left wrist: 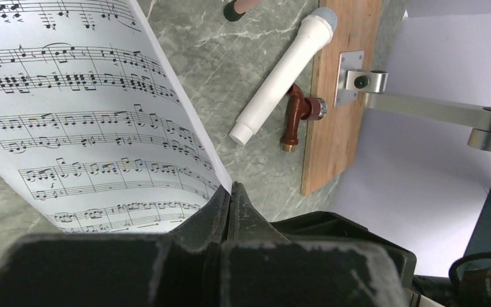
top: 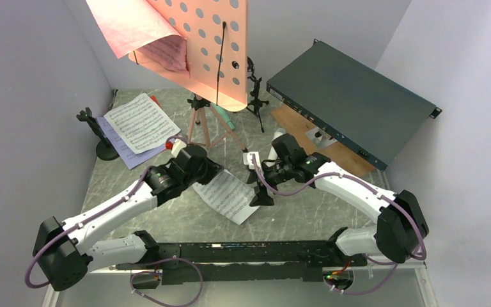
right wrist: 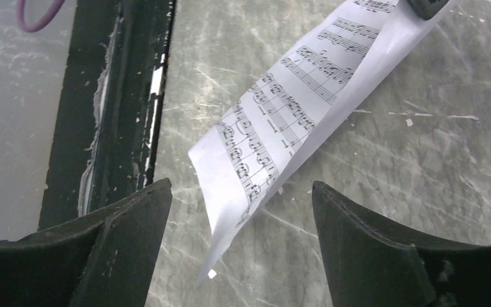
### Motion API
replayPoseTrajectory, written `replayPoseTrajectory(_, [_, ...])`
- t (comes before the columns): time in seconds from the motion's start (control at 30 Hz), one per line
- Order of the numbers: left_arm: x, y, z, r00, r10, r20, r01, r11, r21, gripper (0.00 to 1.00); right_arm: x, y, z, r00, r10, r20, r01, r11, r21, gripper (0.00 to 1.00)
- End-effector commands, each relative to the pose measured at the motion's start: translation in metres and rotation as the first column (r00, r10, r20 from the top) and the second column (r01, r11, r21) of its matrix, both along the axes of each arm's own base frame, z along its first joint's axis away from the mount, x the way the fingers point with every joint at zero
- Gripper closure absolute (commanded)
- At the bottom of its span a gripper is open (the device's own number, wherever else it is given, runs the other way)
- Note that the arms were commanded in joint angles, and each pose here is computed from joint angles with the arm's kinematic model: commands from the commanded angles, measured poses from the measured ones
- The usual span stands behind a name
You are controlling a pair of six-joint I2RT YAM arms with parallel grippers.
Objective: Pack up the instrument practice props
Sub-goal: Place the sheet music at the center of the board.
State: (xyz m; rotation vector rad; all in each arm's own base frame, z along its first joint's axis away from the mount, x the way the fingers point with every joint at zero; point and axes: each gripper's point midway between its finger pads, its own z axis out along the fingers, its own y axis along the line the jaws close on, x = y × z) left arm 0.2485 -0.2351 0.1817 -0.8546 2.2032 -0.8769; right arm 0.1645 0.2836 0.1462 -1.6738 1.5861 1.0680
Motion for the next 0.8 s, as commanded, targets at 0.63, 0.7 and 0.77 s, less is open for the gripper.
replayPoseTrajectory(0.63, [0.006,-0.012,0.036,0.976,-0.032,0.217,0.036,0.999,-0.012,0.5,0.026,0.03,0.0,0.989,-0.145,-0.02,0.145,0.989,-0.011,1.0])
replayPoseTrajectory(0.7, [-0.003,-0.012,0.041,0.952,-0.135,0.275,0.126,0.991,0.053,0.34,0.024,0.026,0.003,0.992,-0.125,-0.019,0.125,0.992,-0.002,1.0])
replayPoseTrajectory(0.77, [-0.014,-0.013,0.047,0.903,-0.26,0.343,0.231,0.965,0.124,0.26,0.024,0.023,0.007,0.993,-0.113,-0.024,0.113,0.993,0.014,1.0])
